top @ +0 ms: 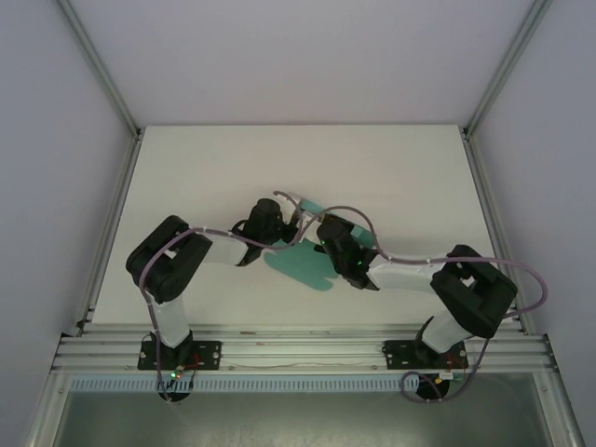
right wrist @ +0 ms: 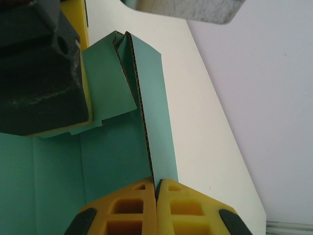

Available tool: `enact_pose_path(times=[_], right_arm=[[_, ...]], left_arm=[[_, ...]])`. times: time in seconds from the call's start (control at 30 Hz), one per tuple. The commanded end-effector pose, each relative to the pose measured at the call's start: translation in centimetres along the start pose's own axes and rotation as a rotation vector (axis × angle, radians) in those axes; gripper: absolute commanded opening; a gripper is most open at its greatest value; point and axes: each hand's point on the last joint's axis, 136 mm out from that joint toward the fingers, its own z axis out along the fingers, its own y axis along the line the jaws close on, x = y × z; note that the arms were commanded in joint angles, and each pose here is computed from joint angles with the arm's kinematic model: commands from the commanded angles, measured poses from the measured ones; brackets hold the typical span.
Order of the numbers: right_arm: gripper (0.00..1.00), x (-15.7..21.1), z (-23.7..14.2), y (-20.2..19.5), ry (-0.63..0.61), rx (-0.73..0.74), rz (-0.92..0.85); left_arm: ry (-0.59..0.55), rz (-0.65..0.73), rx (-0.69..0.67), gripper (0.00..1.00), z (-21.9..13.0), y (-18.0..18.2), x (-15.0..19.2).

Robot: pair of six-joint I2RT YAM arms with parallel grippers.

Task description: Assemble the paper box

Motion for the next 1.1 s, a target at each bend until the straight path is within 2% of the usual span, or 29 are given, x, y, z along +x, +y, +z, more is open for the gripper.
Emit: enact_pose_path(times=[0.0, 0.03, 0.07, 0.17, 0.3, 0.33, 0.4, 0.5, 0.6, 0.8, 0.93, 1.07], right_arm=[[0.00, -1.1, -0.5, 3.8, -0.085, -0.184, 0.008], [0.00, -0.9, -0.6, 3.5, -0.077, -0.177, -0.009], [0.00, -0.8, -0.6, 3.0, -0.071, -0.160, -0.026], [0.00, -0.1, -0.9, 2.0, -0.052, -0.123, -0.097], [0.00, 0.0, -1.1, 0.3, -0.046, -0.052, -0.170], [0.00, 0.0, -1.1, 0.1, -0.046, -0.051, -0.186], [0.00, -0.2, -0.8, -0.3, -0.041, -0.043, -0.209], [0.00, -0.5, -0.5, -0.6, -0.046, -0.026, -0.249], [0.00, -1.2, -0.4, -0.8, -0.072, -0.010, -0.273], [0.00, -2.4, 0.0, -1.4, -0.138, 0.064, -0.336], [0.00, -3.4, 0.4, -1.9, -0.180, 0.109, -0.371], [0.00, -3.3, 0.9, -1.1, -0.187, 0.088, -0.388]], left_arm=[[-0.154, 0.010, 0.092, 0.18, -0.2, -2.1, -3.6], [-0.151, 0.025, 0.121, 0.20, -0.7, -2.6, -3.3], [-0.141, 0.034, 0.129, 0.30, -1.2, -2.7, -2.9], [-0.102, 0.030, 0.116, 0.48, -2.6, -2.0, -1.6], [-0.099, -0.061, 0.082, 0.62, -5.0, 0.3, -0.5], [-0.111, -0.086, 0.075, 0.68, -5.6, 0.8, -0.6], [-0.137, -0.110, 0.083, 0.88, -6.7, 1.2, -1.0], [-0.156, -0.137, 0.043, 1.00, -7.7, 2.3, -1.8], [-0.158, -0.172, -0.026, 1.00, -8.1, 3.9, -2.4], [-0.167, -0.201, -0.040, 1.00, -8.6, 5.1, -1.7], [-0.122, -0.179, -0.006, 0.88, -7.2, 4.8, -0.8], [-0.108, -0.146, 0.064, 0.78, -6.0, 3.9, -0.7]])
